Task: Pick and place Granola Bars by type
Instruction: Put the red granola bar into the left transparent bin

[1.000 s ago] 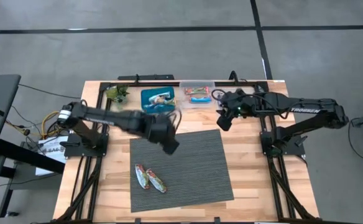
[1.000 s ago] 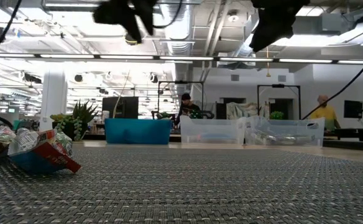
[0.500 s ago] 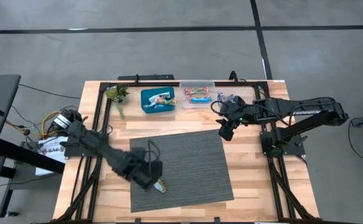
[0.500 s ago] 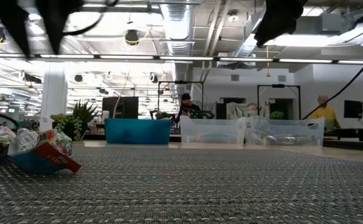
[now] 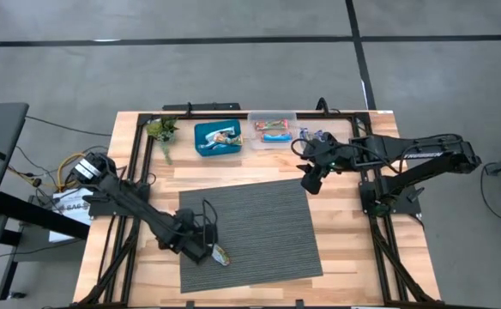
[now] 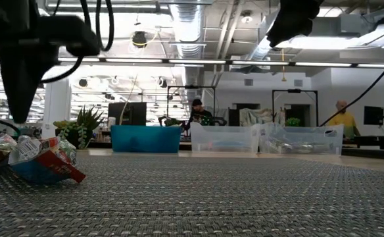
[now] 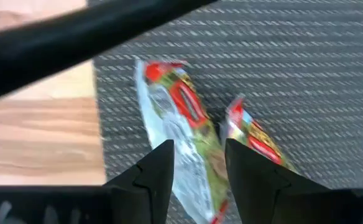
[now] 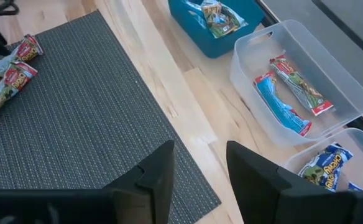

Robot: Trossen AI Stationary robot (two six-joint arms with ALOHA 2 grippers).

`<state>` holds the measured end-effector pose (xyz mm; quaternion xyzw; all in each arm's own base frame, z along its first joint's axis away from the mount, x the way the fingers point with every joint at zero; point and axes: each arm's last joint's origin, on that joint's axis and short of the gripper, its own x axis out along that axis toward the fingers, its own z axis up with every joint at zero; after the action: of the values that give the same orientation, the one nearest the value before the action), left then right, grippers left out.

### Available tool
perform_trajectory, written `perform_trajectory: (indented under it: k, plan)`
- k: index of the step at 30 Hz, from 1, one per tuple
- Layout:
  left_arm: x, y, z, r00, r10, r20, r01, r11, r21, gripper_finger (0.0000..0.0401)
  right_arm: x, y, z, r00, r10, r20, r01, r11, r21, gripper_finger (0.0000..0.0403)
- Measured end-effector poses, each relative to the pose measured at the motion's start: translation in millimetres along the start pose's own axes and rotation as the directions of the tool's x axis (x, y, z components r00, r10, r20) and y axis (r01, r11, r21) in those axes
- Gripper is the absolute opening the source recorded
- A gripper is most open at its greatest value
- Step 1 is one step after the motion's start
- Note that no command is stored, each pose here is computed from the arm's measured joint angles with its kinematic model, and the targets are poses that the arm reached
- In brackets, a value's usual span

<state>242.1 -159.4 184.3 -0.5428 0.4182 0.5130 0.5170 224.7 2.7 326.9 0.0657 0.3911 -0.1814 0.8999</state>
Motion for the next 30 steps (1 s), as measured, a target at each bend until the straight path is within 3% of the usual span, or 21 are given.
perform_trajectory:
  k: [6,19,23,28,30]
  plan:
    - [14.4,10.0,5.4,0.998,0.062,-0.008,-0.062,0.998,-0.002,0.0135,0.0,0.1,0.0,1.0,0.008,-0.002,-0.008,1.0,0.02,0.0138]
    - [30.1,10.9,7.9,1.0,-0.022,-0.012,0.022,1.0,0.003,0.0132,0.0,0.7,0.4,1.0,0.024,-0.001,-0.024,0.999,0.021,0.0138]
    - [30.2,10.1,7.3,0.999,-0.034,-0.014,0.034,0.999,0.027,0.0096,0.0,0.9,1.2,1.0,0.026,0.006,-0.026,0.999,0.022,0.0138]
    - [30.1,9.2,6.8,0.999,-0.049,-0.011,0.05,0.997,0.06,0.0016,0.0,0.9,1.2,1.0,0.026,0.006,-0.026,0.999,0.02,0.0138]
    - [30.0,9.0,6.8,0.999,-0.054,-0.008,0.054,0.996,0.065,0.001,0.0,1.0,1.1,1.0,0.029,0.005,-0.029,0.999,0.019,0.0138]
